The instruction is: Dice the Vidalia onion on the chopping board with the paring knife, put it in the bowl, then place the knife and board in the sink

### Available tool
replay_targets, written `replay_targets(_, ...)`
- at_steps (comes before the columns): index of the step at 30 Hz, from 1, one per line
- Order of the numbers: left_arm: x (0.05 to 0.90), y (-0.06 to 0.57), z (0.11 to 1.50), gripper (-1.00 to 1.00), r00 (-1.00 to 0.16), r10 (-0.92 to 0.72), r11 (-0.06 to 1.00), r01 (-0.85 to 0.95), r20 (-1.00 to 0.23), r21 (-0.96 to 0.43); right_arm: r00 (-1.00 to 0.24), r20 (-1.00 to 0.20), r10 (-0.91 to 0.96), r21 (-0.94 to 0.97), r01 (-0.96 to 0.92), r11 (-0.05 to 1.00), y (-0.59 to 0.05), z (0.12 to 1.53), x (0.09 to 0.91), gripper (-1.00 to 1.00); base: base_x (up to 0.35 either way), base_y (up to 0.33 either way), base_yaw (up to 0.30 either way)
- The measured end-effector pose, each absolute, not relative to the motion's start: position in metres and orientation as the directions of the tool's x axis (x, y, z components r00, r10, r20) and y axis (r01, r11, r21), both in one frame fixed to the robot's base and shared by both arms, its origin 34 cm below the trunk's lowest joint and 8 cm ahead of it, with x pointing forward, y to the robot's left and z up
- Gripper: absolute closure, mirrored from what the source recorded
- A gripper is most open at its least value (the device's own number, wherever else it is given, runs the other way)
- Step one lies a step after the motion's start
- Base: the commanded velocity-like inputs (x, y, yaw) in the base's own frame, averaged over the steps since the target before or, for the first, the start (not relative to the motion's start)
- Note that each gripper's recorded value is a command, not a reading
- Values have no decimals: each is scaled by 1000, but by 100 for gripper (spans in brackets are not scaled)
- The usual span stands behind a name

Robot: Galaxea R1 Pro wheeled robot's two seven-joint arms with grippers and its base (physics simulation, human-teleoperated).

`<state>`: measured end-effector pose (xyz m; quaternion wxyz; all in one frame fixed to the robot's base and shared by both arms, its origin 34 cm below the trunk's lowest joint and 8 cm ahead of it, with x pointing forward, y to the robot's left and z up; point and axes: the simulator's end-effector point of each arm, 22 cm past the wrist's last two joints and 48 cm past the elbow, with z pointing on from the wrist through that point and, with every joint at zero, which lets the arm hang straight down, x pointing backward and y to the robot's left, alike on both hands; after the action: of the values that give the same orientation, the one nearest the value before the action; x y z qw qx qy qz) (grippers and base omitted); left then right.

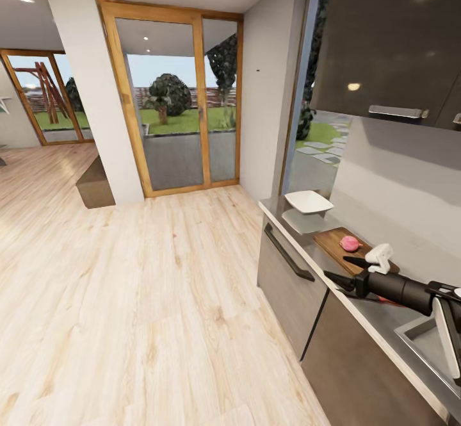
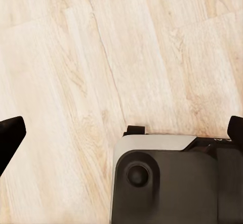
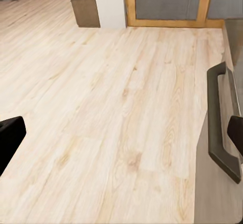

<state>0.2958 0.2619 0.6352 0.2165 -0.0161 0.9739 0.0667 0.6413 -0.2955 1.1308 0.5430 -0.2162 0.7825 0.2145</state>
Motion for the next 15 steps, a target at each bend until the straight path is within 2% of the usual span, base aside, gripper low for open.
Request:
replay_targets(12, 296, 262, 635, -100, -906, -3, 991, -61, -424, 123, -310, -944, -114, 115, -633, 766, -294, 1138, 627, -100, 0, 0, 1)
replay_targets(15, 295, 262, 635, -100, -906, -3, 991, -61, -422, 123, -310, -944, -115, 111, -625, 772, -300, 1139, 627, -100, 0, -124, 81)
